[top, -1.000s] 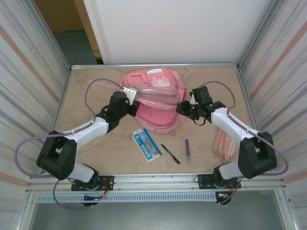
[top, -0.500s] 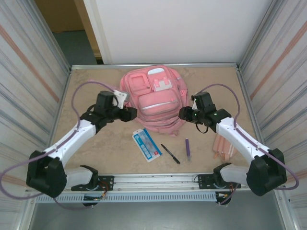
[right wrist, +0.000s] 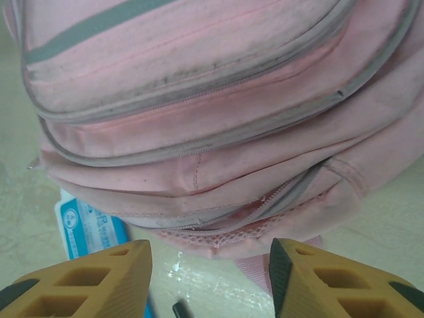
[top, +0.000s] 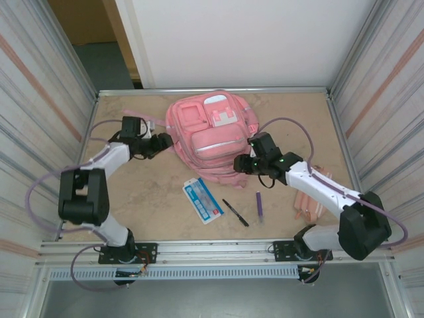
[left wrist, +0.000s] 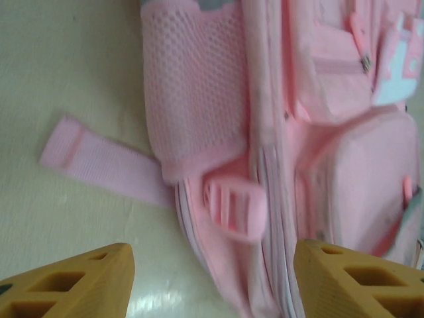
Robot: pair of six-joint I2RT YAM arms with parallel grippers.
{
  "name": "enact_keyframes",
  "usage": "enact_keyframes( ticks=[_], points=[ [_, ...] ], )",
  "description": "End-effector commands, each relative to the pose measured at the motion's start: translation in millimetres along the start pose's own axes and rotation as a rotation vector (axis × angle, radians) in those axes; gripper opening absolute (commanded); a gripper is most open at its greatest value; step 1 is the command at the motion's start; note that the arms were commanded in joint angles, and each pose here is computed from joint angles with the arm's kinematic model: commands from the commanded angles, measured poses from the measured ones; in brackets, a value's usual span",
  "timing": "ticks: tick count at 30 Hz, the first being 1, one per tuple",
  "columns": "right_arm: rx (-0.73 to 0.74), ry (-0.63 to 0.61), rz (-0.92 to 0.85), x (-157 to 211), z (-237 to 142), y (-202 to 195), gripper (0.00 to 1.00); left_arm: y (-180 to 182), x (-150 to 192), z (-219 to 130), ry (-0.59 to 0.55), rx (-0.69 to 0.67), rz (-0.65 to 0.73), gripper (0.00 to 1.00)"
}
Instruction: Pack the student bag
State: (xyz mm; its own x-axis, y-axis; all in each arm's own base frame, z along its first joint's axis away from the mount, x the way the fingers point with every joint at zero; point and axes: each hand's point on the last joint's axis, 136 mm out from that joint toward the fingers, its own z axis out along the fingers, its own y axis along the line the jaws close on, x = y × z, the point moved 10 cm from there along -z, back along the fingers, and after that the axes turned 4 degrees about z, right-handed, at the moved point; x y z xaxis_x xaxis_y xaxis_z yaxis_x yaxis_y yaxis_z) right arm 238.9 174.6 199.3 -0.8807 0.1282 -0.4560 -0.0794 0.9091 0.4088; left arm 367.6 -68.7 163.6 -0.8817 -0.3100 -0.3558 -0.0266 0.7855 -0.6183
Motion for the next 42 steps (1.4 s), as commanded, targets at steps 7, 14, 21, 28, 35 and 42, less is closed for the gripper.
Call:
enact_keyframes(
  ticks=[7,14,21,28,35,42],
  points=[
    [0.025,-0.034,0.039,3,17,2,0.50,25,-29,60,-0.006,0.006,-0.101,0.57],
    [0.046,-0.035,0.080,15,38,-7,0.49,32,-12,65,-0.026,0.043,-0.101,0.20],
    [0.086,-0.062,0.042,-6,51,-8,0.50,15,19,18,-0.078,0.063,-0.113,0.00],
    [0.060,-0.116,0.011,-56,77,-16,0.43,-36,42,-24,-0.072,0.021,-0.040,0.00],
    [0.014,-0.182,-0.056,-117,107,-16,0.42,-50,62,-37,-0.099,-0.004,-0.116,0.00],
    [-0.012,-0.288,-0.029,-135,30,-7,0.44,-53,70,-34,-0.013,0.060,-0.226,0.00]
  ],
)
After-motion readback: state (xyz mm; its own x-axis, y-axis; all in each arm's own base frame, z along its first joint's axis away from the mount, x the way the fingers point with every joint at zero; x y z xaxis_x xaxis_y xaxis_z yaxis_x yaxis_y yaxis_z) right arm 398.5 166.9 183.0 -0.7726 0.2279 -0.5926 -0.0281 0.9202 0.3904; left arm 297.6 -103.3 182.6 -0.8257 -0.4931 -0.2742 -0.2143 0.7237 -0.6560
